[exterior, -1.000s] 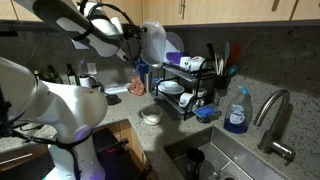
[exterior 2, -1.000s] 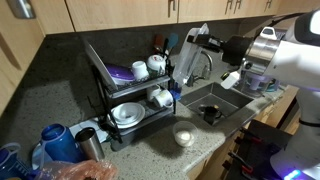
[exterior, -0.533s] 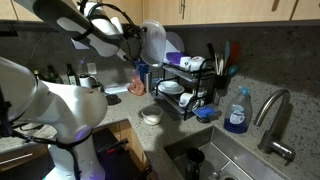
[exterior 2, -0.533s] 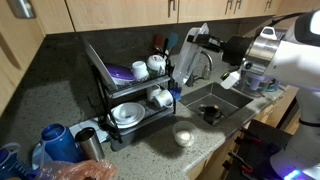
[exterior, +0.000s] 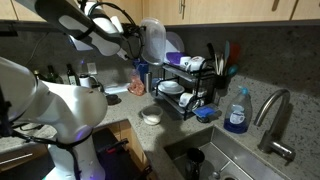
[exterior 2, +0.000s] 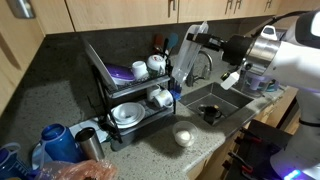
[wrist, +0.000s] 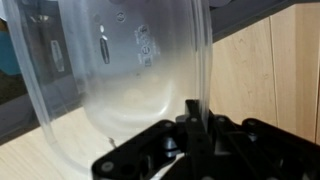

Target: Pour the contents from the left bowl to the right bowl

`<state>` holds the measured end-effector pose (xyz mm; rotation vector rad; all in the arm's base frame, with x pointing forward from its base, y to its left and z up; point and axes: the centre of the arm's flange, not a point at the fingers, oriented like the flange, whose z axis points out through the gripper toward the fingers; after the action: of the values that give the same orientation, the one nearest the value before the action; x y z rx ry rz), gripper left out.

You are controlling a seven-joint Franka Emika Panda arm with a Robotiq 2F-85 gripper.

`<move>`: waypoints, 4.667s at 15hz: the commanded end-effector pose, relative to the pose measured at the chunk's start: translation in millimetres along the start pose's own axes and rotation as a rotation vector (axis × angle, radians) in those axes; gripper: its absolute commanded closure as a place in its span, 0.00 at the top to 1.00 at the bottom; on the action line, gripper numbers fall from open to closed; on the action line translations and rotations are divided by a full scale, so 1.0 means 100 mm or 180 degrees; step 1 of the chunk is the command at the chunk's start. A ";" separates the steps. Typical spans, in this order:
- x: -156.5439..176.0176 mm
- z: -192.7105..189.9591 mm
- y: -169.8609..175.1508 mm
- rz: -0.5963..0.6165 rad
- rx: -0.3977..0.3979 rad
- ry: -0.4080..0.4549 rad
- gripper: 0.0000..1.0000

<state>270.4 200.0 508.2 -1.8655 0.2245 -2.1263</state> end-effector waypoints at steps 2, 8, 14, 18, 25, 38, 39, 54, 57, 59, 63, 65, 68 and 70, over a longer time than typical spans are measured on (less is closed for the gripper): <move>-0.34 -0.52 0.42 -0.0071 0.0073 0.0099 0.01; -0.33 -0.53 0.41 -0.0180 0.0103 0.0209 0.01; -0.30 -0.54 0.38 -0.0238 0.0115 0.0344 0.01; -0.28 -0.54 0.35 -0.0260 0.0114 0.0413 0.01; -0.31 -0.54 0.32 -0.0220 0.0137 0.0287 0.01; -0.72 -0.58 0.11 0.0635 0.0035 -0.0753 0.01; -0.75 -0.59 0.07 0.0691 0.0043 -0.0834 0.01; -1.46 -0.53 -0.23 0.1246 0.0107 -0.2187 0.01; -1.61 -0.52 -0.27 0.1286 0.0089 -0.2419 0.01; -1.75 -0.51 -0.29 0.1338 0.0057 -0.2575 0.01; -1.95 -0.52 -0.34 0.1447 0.0014 -0.2862 0.01; -2.03 -0.52 -0.36 0.1480 -0.0009 -0.2987 0.01; -2.14 -0.52 -0.44 0.1519 -0.0043 -0.3198 0.01; -2.20 -0.53 -0.49 0.1534 -0.0056 -0.3302 0.01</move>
<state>237.8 297.1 320.6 -2.3441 0.3786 -0.7367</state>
